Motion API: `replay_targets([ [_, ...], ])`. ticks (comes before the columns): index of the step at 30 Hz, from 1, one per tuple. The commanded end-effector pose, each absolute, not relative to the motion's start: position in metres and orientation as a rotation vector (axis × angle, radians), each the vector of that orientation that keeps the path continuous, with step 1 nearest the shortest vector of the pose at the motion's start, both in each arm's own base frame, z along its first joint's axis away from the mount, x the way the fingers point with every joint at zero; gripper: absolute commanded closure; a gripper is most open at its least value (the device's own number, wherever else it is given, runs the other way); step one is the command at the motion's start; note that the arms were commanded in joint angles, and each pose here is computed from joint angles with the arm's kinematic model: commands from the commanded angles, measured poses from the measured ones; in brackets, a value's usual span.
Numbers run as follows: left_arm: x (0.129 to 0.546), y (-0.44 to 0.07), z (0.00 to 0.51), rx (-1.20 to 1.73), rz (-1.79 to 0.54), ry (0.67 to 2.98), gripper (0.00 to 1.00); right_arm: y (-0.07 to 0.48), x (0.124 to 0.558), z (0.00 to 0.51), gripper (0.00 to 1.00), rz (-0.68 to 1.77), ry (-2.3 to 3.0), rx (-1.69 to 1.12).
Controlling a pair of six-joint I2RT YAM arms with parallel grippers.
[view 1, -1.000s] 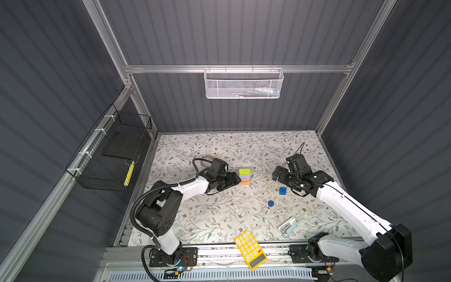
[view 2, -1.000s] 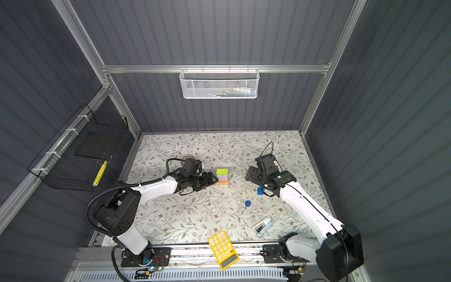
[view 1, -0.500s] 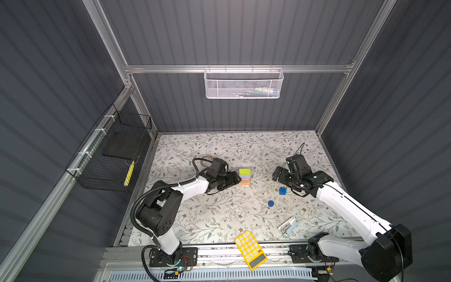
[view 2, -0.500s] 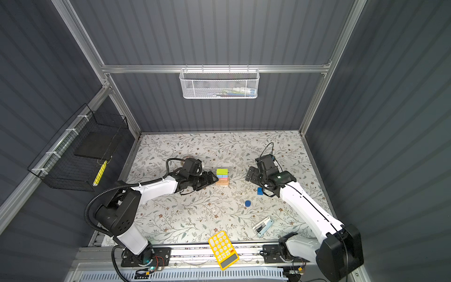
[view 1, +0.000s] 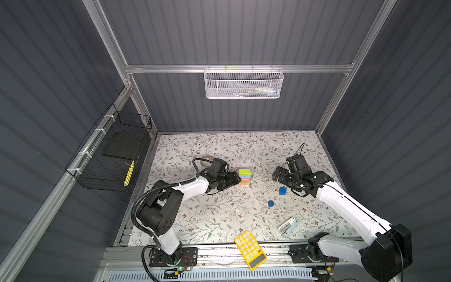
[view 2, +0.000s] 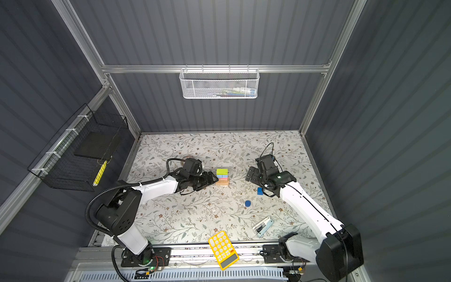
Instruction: Build the wood block tower
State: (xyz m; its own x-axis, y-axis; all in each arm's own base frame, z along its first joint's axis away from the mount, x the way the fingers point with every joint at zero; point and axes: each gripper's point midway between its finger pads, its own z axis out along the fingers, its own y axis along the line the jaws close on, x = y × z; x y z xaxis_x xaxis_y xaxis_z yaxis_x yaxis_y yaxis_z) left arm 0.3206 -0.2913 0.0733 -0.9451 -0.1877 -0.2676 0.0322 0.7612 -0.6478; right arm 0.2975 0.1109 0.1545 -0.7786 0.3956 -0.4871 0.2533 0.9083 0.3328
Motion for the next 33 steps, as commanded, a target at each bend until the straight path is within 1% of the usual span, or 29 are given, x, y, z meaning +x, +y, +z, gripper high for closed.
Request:
replay_targets([
  [1, 0.3273, -0.2968, 0.0778, -0.117, -0.983, 2.624, 0.19, 0.108, 0.2951, 0.1488, 0.01, 0.321, 2.516, 0.468],
  [33, 0.3291, -0.2962, 0.0768, -0.108, -0.959, 2.633, 0.19, 0.109, 0.2937, 0.1461, 0.01, 0.331, 2.525, 0.471],
])
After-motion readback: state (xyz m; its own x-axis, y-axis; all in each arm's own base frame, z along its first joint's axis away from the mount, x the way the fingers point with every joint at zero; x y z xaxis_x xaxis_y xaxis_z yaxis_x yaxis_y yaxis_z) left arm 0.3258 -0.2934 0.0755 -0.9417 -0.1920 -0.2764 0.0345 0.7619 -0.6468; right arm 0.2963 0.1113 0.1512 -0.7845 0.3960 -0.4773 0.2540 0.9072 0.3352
